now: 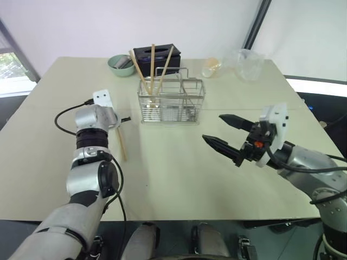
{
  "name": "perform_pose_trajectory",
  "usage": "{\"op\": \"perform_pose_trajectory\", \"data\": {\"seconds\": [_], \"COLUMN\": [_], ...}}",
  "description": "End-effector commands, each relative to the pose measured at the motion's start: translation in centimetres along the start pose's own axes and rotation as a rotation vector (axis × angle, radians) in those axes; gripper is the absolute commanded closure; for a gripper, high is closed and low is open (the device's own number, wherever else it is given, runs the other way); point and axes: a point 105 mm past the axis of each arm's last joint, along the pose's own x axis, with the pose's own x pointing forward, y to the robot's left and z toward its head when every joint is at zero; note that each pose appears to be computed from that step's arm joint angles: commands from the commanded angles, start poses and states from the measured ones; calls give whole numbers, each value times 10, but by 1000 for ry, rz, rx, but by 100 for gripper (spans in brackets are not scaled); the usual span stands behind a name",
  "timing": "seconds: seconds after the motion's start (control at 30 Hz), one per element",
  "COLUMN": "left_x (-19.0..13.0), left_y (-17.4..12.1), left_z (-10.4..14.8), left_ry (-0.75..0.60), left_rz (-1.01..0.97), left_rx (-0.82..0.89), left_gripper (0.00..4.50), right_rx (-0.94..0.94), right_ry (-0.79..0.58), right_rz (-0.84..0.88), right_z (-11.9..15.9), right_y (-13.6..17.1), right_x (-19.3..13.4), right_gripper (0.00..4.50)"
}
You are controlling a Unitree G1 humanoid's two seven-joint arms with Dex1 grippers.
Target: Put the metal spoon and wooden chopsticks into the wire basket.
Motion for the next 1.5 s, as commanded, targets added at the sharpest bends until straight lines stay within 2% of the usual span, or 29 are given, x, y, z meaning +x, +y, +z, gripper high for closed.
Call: {"op": "perform_pose_trajectory", "data": {"seconds": [0.03, 0.1, 0.13, 0.23, 0.33, 0.4, 0.5, 0.6, 0.83, 1.0, 1.17, 1.3, 1.33, 1.4, 1.43, 1.5], "left_x": [-19, -37, -56, -109, -150, -172, -183, -182, -180, -170, -142, -138, -138, -137, -136, -137], "left_y": [-2, -7, -11, -20, -22, -28, -46, -72, -117, -133, -137, -137, -136, -134, -133, -130], "left_z": [57, 93, 121, 175, 203, 212, 210, 197, 168, 147, 122, 112, 111, 111, 110, 110], "left_ry": [-203, -366, -501, -790, -961, -1038, -1053, -1030, -1074, -1092, -1046, -1057, -1058, -1051, -1045, -1041], "left_rz": [-66, -134, -203, -389, -524, -598, -683, -754, -789, -783, -743, -741, -740, -742, -742, -744], "left_rx": [-135, -198, -240, -336, -409, -399, -347, -273, -36, 62, 102, 128, 123, 105, 95, 83], "left_gripper": [446, 446, 446, 446, 446, 446, 446, 446, 446, 446, 446, 446, 376, 300, 236, 143], "right_rx": [-41, -41, -41, -42, -39, -33, -33, -34, -23, -14, -11, -11, -11, -11, -11, -12], "right_ry": [-26, -21, -18, -10, -5, -5, -7, -12, -20, -31, -34, -31, -31, -31, -31, -30], "right_rz": [10, 16, 20, 26, 25, 17, 9, -18, -79, -105, -123, -128, -129, -128, -126, -121], "right_z": [11, 11, 12, 12, 11, 9, 7, 6, 6, 5, 7, 8, 8, 8, 8, 8], "right_y": [-3, -4, -4, -6, -5, -4, -1, -1, -1, 0, -1, -3, -3, -4, -4, -5], "right_x": [-1, -1, -1, -2, -3, -3, -3, -5, -15, -16, -20, -20, -20, -19, -18, -17], "right_gripper": [0, 0, 0, 0, 0, 0, 0, 0, 0, 0, 0, 0, 0, 0, 0, 0]}}
